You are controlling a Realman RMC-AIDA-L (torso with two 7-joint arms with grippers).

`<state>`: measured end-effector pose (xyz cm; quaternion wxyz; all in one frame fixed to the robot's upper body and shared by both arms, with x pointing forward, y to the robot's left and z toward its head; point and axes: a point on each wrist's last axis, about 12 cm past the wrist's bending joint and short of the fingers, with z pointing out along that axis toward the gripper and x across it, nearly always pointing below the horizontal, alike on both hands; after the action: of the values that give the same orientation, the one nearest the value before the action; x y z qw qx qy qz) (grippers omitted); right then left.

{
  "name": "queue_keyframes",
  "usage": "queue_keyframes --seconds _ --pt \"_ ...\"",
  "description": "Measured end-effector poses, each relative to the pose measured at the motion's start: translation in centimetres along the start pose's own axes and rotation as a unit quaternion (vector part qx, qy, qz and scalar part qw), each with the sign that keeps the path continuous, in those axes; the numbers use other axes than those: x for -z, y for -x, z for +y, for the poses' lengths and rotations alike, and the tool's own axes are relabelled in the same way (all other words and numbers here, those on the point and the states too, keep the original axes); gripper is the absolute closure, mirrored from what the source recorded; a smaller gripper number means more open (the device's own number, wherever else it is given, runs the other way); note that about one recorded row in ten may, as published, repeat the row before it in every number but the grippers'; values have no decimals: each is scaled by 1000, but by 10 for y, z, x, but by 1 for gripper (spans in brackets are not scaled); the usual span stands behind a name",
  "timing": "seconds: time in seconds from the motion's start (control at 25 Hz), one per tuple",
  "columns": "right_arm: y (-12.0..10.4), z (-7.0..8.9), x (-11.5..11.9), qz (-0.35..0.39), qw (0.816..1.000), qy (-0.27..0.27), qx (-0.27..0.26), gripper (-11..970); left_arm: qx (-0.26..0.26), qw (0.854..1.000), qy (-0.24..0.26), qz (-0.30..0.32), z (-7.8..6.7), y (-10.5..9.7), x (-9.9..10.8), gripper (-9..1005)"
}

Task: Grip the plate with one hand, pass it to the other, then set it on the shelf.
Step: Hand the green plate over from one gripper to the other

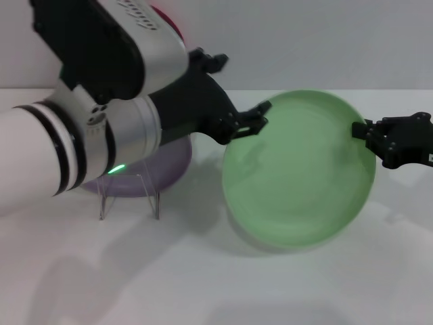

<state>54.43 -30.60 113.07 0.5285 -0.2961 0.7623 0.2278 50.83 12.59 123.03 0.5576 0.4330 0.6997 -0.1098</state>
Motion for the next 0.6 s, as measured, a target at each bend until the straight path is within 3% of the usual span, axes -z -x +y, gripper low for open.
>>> queue_keyframes --seconds 0.28,0.6 --pt "0 8 1 -7 999 30 12 936 10 999 -17 34 7 -14 -18 192" --pt "-1 12 4 -13 999 41 14 936 11 998 -31 49 4 -20 -25 202"
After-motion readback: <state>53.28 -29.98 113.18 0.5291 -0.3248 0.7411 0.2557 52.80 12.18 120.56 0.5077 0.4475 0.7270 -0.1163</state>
